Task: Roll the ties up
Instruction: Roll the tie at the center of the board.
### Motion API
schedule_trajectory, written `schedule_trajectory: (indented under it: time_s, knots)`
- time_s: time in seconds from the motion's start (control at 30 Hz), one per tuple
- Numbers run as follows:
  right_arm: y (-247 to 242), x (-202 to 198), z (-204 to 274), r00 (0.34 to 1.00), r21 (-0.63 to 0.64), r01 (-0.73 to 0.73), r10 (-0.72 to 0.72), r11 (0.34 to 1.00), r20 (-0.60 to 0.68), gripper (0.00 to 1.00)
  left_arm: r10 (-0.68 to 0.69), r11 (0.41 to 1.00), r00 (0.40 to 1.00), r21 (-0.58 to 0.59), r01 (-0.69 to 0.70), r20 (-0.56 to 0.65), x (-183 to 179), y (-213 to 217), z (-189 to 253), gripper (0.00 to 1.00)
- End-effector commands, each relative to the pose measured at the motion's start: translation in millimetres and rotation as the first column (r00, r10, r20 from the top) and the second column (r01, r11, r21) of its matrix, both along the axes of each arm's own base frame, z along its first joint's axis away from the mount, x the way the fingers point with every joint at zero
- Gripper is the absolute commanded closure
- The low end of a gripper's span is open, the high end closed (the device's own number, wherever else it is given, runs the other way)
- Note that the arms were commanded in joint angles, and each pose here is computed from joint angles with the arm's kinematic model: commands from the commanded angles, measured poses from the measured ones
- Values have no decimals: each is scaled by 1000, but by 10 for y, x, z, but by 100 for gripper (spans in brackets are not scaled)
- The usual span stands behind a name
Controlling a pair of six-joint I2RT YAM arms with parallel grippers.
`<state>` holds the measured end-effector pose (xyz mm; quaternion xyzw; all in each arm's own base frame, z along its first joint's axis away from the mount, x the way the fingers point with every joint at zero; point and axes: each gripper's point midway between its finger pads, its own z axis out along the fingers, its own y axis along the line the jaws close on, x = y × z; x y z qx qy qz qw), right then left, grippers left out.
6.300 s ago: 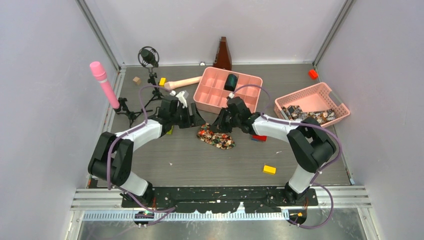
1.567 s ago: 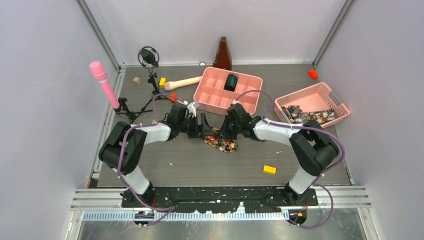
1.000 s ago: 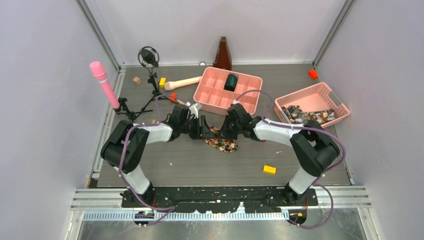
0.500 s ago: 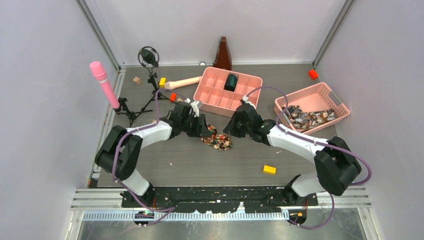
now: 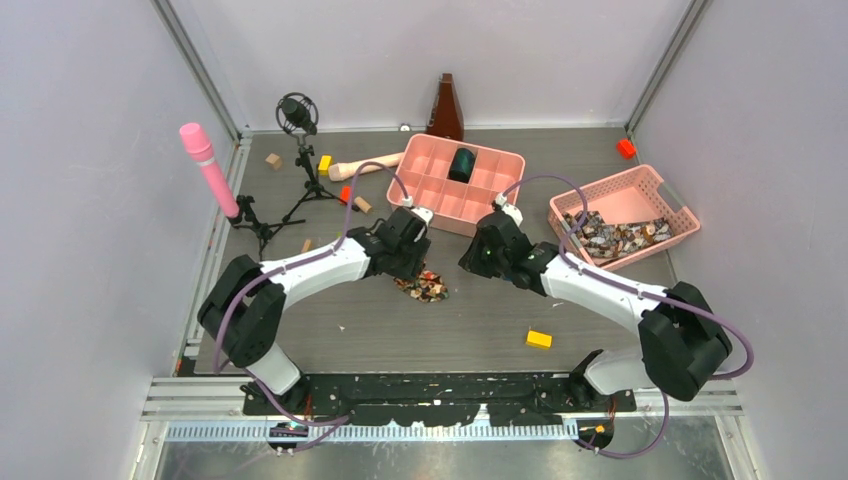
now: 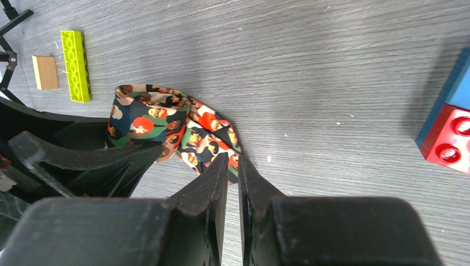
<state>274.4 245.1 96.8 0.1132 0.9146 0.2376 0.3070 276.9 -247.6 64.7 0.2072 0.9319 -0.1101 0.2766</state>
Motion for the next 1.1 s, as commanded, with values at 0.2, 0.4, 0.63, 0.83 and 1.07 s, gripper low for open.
schedule_trajectory:
  time_s: [0.2, 0.4, 0.63, 0.83, 1.07]
  knots:
    - [-294, 63, 221, 990, -23, 111, -109, 994, 90, 80, -45, 906, 985, 423, -30, 165, 37, 359, 37, 56]
    - [-385, 68, 255, 985, -17, 142, -139, 990, 101, 79, -98, 852, 973, 522, -27, 210, -10, 347, 10, 57]
    - [-406, 64, 269, 981, 19, 158, -160, 987, 107, 79, -159, 808, 954, 589, -22, 254, -41, 266, 46, 51]
    - [-448, 64, 298, 978, 25, 169, -171, 985, 118, 78, -179, 820, 954, 573, 10, 239, -125, 183, 32, 36]
    - [-446, 53, 265, 980, 28, 166, -168, 986, 111, 78, -200, 833, 954, 551, 47, 222, -219, 57, 23, 30]
